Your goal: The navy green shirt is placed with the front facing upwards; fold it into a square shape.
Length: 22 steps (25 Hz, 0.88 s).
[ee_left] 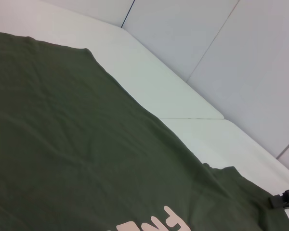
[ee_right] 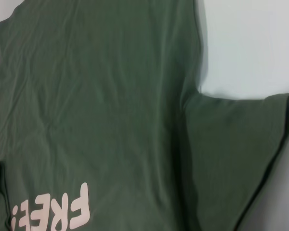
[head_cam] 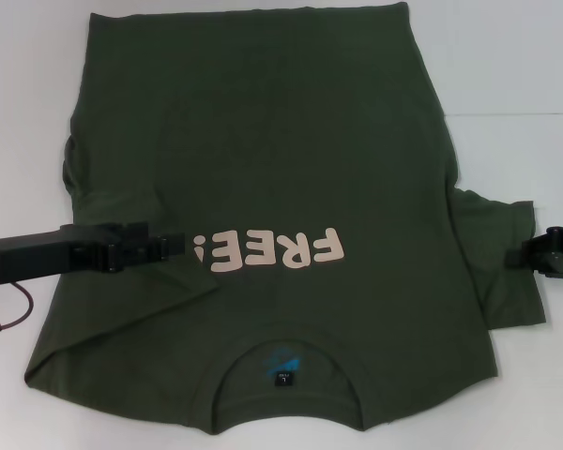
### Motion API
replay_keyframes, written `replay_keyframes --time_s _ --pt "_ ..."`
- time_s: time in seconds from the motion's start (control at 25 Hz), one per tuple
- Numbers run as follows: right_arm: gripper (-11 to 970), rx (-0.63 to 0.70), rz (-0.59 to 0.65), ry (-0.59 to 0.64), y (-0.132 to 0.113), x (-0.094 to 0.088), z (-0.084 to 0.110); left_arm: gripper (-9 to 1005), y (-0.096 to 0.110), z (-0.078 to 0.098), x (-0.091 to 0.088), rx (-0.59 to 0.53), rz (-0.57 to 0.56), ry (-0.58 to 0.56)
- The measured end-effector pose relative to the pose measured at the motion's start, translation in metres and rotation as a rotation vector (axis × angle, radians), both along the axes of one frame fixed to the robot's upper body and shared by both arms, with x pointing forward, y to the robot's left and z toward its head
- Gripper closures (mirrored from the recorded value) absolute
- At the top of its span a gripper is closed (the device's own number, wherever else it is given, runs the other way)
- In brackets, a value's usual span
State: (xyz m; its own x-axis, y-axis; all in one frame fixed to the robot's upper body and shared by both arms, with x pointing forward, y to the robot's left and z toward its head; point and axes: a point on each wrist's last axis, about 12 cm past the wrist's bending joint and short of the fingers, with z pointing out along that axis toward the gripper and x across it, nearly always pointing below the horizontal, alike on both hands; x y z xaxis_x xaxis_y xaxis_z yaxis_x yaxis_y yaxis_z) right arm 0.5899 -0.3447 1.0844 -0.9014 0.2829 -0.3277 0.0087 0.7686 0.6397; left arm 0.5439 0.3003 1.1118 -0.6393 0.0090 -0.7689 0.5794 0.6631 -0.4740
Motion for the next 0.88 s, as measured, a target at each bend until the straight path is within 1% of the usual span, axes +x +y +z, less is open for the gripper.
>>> replay_keyframes --time_s 0.4,0.56,0.88 --pt "945 -0.023 0.005 -0.012 -0.002 -0.001 -0.002 184 0.001 0.000 -0.001 -0.006 0.003 0.004" --pt "945 -0.063 0.030 -0.051 -0.005 0.000 -0.003 184 0.002 0.000 -0.002 -0.009 0.005 0.007" --pt "945 -0.133 -0.007 -0.102 -0.023 0.006 0.005 183 0.003 0.000 -0.003 -0.020 0.010 0.007"
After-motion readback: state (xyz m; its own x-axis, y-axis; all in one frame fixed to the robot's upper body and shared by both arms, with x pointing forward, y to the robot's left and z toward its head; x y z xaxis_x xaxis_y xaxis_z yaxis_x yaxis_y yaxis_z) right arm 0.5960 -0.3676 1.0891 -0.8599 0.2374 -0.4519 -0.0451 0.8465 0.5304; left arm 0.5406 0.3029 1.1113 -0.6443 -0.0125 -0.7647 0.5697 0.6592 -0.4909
